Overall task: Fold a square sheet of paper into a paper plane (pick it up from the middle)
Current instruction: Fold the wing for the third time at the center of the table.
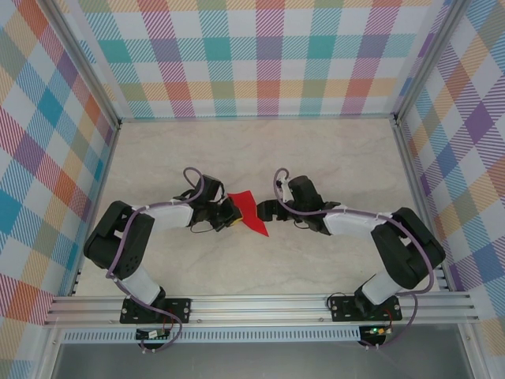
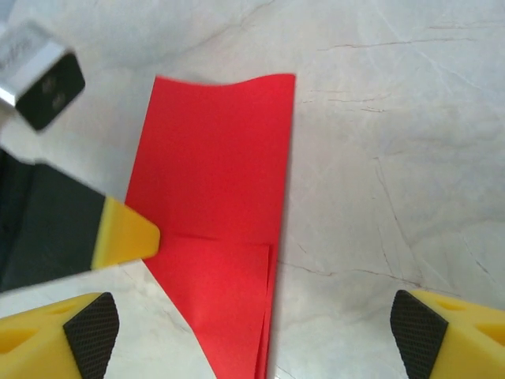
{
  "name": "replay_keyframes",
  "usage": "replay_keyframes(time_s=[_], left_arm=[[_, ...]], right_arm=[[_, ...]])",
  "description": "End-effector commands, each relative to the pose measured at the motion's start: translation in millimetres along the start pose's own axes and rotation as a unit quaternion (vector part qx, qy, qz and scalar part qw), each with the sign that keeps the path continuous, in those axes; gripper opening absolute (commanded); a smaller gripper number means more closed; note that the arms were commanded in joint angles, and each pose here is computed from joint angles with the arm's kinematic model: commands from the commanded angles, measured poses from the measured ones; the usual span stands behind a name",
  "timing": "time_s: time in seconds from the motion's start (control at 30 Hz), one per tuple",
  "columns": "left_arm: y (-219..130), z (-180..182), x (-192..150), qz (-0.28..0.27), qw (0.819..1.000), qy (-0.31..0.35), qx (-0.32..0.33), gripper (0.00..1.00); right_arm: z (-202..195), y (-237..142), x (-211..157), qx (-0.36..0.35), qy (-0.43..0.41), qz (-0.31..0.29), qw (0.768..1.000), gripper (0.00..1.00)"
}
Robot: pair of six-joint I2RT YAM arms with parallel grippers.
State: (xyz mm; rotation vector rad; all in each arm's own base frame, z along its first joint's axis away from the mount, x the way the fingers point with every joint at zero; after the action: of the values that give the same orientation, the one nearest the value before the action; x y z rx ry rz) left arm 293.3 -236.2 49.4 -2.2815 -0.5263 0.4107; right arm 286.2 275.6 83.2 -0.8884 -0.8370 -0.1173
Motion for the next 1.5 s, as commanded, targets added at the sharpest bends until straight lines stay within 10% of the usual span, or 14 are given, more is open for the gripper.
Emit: replay_keyframes(time_s=[0.0, 0.37, 0.8, 1.47], left_arm=[[-10, -19, -2, -0.005, 1.000, -0.004, -0.012, 0.05], [-16, -26, -1, -0.006, 1.000, -0.027, -0.009, 0.04], [-16, -27, -3, -0.001, 0.999, -0.031, -0.005, 0.04], [-23, -26, 1, -0.013, 1.000, -0.023, 0.004, 0.10]], right_arm=[[7, -1, 8, -0.026, -0.125, -0.032, 0.991, 0.90], [54, 28, -14, -0.010, -0.377, -0.076, 0.923, 0.76], [50, 54, -4, -0.083, -0.458, -0.126, 0.876, 0.42], [46, 66, -9, -0.085, -0.434, -0.124, 0.888, 0.14]])
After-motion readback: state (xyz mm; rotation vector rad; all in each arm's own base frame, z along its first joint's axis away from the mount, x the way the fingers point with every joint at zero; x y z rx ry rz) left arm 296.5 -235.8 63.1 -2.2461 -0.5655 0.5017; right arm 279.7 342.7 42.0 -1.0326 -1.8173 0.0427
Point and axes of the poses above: each hand's point on the last joint's axis, 136 mm out from that joint toward the fingers, its own y axis out along the fingers, its own z axis along the line the jaws close on, x = y × z, the point moved 1 cm from there along -y, back along the fingers, and after that the axes turned 11 degrees about -y, right-handed, at the moved point
